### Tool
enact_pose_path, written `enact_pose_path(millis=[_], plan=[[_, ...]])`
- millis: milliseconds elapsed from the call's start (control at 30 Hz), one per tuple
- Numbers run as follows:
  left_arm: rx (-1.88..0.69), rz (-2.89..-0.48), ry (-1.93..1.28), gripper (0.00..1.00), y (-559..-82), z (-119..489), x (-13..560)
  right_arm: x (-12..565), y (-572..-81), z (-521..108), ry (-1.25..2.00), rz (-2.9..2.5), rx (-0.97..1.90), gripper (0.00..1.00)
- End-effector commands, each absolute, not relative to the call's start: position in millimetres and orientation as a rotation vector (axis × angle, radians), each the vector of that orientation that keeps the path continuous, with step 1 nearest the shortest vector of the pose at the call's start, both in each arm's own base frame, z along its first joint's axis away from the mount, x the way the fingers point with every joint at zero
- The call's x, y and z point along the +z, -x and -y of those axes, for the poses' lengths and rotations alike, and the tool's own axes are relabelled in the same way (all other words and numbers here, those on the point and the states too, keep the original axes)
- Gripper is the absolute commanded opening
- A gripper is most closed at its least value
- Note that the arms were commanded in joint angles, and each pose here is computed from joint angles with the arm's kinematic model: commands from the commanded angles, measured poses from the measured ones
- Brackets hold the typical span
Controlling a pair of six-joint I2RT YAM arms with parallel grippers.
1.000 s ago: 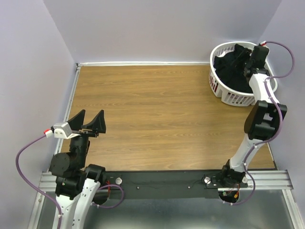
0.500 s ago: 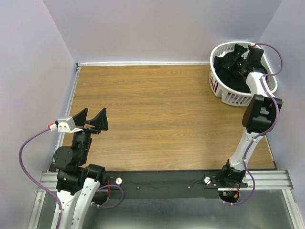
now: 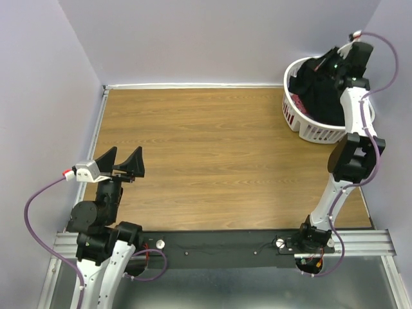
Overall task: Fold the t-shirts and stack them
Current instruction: Grab the tshirt from the pile, then move the tshirt to the center of the board
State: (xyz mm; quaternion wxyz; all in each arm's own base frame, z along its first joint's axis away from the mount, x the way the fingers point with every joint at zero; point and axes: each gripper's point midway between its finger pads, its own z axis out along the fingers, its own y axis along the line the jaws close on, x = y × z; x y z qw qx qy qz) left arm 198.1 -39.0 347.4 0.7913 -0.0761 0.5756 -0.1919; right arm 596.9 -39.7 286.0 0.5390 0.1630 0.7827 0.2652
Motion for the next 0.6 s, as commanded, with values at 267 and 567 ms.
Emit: enact_pose_path(millis=[267,567], plan=[[-0.437,-1.170,0.140,0.98,-185.4,40.2,356.8,579.3,-456.4,-43.1,0.027,-1.399,0.937,0.00],[-0.467,-1.138,0.123,0.98,-176.6,43.4,362.2,626.3,-373.6,-142.6,0.248,-1.331,1.183,0.00]])
